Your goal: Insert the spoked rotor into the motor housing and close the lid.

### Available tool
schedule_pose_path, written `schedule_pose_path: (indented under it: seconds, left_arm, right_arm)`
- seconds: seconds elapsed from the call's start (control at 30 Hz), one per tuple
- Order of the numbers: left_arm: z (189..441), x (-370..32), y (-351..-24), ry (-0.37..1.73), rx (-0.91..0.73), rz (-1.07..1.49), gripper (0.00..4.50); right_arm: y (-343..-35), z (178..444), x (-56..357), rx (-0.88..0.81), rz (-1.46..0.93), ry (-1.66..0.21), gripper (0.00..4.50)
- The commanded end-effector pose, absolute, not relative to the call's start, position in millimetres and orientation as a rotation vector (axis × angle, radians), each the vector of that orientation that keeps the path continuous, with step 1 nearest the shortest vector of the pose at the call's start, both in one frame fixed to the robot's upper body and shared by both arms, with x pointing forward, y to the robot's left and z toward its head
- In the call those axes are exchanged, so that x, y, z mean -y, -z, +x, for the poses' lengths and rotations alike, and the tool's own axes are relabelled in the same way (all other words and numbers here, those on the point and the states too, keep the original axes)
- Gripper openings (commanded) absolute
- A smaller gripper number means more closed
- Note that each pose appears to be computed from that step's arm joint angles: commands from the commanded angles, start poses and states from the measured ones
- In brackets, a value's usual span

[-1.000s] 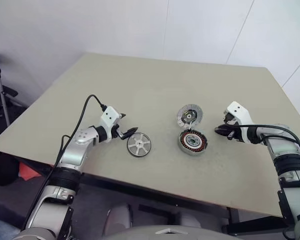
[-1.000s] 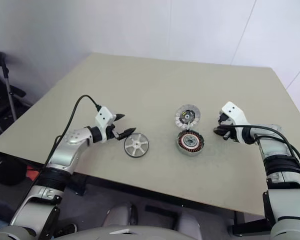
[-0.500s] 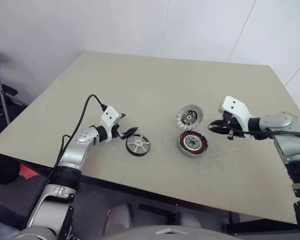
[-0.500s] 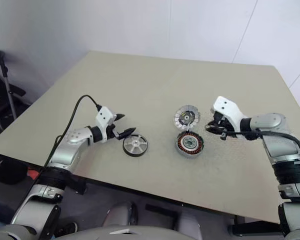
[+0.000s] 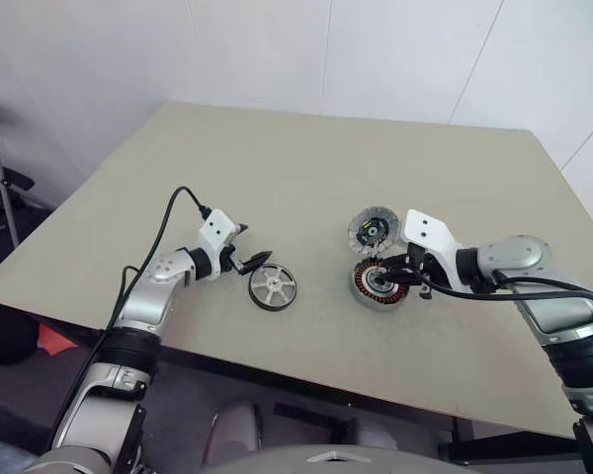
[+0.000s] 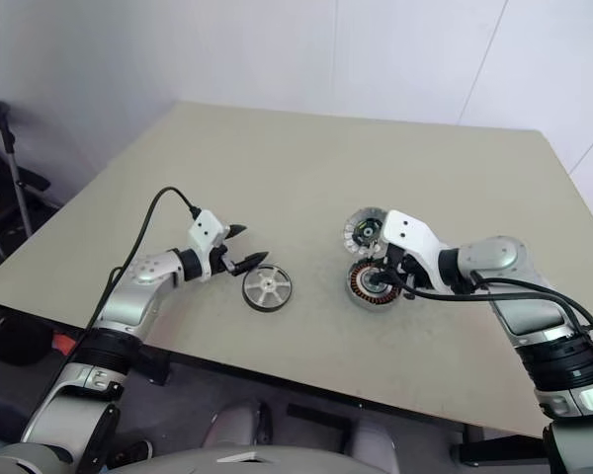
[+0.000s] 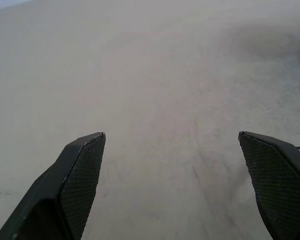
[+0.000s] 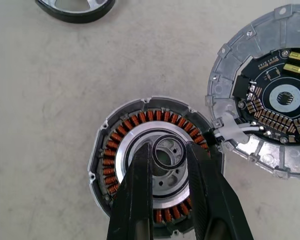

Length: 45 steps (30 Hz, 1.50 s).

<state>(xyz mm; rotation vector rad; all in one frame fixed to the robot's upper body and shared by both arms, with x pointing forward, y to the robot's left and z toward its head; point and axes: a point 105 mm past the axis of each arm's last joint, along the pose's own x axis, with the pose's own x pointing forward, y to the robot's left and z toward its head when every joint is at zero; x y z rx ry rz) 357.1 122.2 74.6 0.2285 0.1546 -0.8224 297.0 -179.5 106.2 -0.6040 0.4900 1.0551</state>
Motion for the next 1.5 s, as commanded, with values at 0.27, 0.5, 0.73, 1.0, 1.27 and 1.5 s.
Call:
schedule_pose_path:
  seconds: [0.27,0.5,0.73,1.0,1.27,1.5]
  left_arm:
    - [359.0,-124.5,-90.0,0.820,-0.101,0.263,4.50]
    - [360.2,-125.1,-90.9,0.817,-0.098,0.266,4.50]
    - [360.5,-125.7,-90.9,0.813,-0.098,0.267,4.50]
    - [360.4,-127.3,-89.7,0.809,-0.101,0.272,4.50]
    - [360.6,-127.9,-89.6,0.804,-0.101,0.271,4.50]
    - [360.1,-127.9,-88.7,0.802,-0.103,0.267,4.50]
  right_arm:
    - [-98.7,298.9,184.7,-0.504,-0.619,-1.035,0.65]
    - [-89.9,302.8,189.8,-0.524,-0.622,-1.017,0.65]
    - [-91.4,303.5,189.7,-0.516,-0.626,-1.019,0.65]
    - [-95.2,301.2,187.1,-0.511,-0.611,-1.036,0.65]
    - [-100.8,300.2,183.6,-0.492,-0.595,-1.055,1.65]
    - [-108.1,304.7,182.3,-0.457,-0.605,-1.042,2.29]
